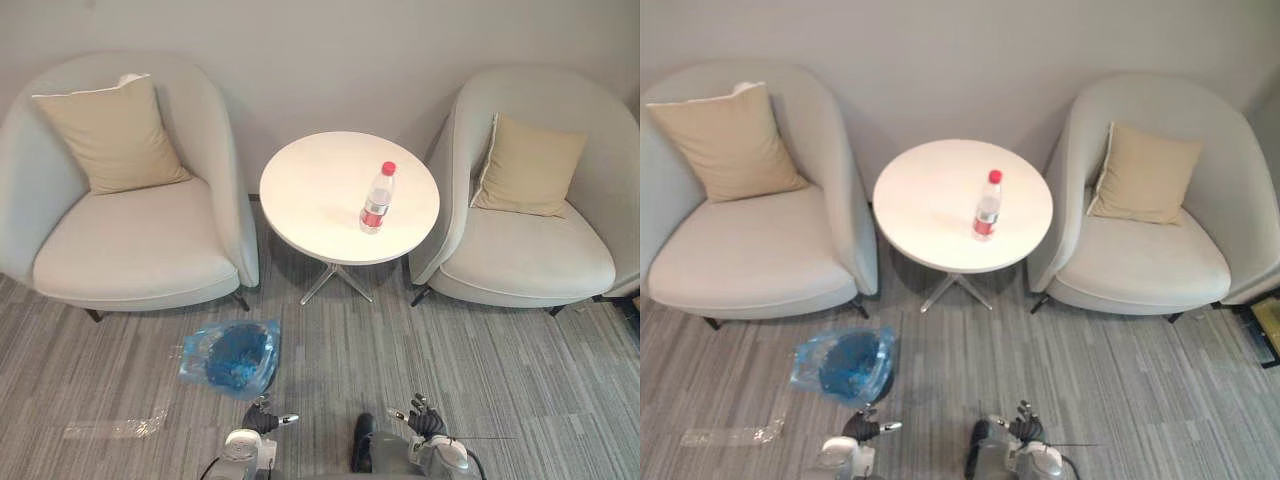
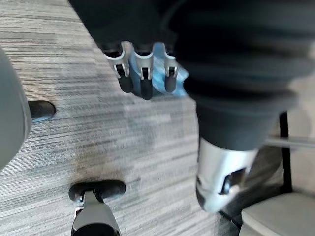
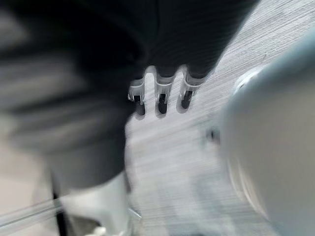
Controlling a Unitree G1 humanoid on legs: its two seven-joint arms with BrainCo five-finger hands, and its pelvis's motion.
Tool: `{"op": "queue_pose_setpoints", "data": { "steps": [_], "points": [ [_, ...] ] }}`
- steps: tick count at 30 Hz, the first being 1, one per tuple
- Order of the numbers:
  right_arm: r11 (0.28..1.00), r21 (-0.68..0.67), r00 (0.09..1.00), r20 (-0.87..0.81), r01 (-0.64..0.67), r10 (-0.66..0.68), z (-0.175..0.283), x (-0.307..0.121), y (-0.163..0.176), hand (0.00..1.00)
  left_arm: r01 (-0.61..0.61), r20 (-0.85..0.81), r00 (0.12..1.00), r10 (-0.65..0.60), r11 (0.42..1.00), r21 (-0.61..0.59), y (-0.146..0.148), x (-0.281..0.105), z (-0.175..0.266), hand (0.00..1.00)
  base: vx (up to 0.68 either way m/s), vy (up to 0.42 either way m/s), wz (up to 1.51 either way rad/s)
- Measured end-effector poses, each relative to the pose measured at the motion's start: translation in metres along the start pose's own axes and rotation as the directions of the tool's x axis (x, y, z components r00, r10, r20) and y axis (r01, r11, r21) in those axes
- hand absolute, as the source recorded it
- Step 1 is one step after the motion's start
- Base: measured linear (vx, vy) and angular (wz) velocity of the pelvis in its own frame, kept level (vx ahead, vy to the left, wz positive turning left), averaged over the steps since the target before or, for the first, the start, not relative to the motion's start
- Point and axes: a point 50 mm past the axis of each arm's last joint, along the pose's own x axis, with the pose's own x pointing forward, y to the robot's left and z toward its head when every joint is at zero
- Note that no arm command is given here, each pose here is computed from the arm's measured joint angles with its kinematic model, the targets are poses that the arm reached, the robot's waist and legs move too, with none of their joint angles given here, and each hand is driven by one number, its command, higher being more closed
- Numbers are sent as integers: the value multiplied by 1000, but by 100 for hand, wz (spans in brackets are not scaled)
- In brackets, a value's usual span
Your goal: Gather rubbish on tea table into small bin, then transfer packed bag to large trash can.
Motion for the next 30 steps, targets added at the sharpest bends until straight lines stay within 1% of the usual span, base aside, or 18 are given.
{"op": "queue_pose_setpoints", "data": {
  "steps": [2, 4, 5, 10, 12, 16, 20, 22, 29, 30],
  "points": [
    [1000, -2, 1000, -31, 7, -7, -7, -1, -2, 0, 7, -6, 1000, -7, 1000, -12, -3, -1, -2, 0, 191, -164, 3],
    [1000, -6, 999, -45, 8, -9, -13, -4, -3, 0, -19, 21, 1000, 21, 997, -74, 1, 0, 5, 0, 194, -106, -21],
    [1000, -5, 999, -44, 7, -7, -13, -4, -3, 0, -24, 33, 999, 27, 997, -79, 2, 1, 8, 0, 207, -68, -36],
    [1000, 5, 999, -47, 5, -5, -14, -4, -1, 0, -9, 71, 997, 13, 998, -60, -1, 1, 16, 0, 178, 14, -28],
    [1000, 1, 999, -46, 18, -18, -13, -4, -6, 0, 7, 70, 998, -4, 999, -42, -5, 0, 15, 0, 206, 164, -41],
    [1000, 7, 998, -59, -4, 5, -18, -5, 3, 0, -25, 57, 998, 27, 999, -25, 9, 1, 12, 0, 308, 155, -29],
    [999, -22, 999, -42, -28, 27, -12, -3, 9, 0, -29, 41, 999, 30, 999, -24, 10, 0, 7, 0, 245, 135, -57],
    [999, -22, 999, -28, -42, 41, -8, -2, 13, 0, -37, 13, 999, 36, 999, 8, 16, -1, 0, 0, 238, 34, 11],
    [998, -29, 999, -20, -47, 46, -6, -1, 12, 0, -44, 15, 999, 44, 999, 5, 19, -2, -1, 0, 221, -141, 51],
    [998, -24, 998, -31, -53, 52, -9, -2, 14, 0, -58, 13, 998, 58, 998, 0, 23, -2, -1, 0, 233, -253, 27]
  ]
}}
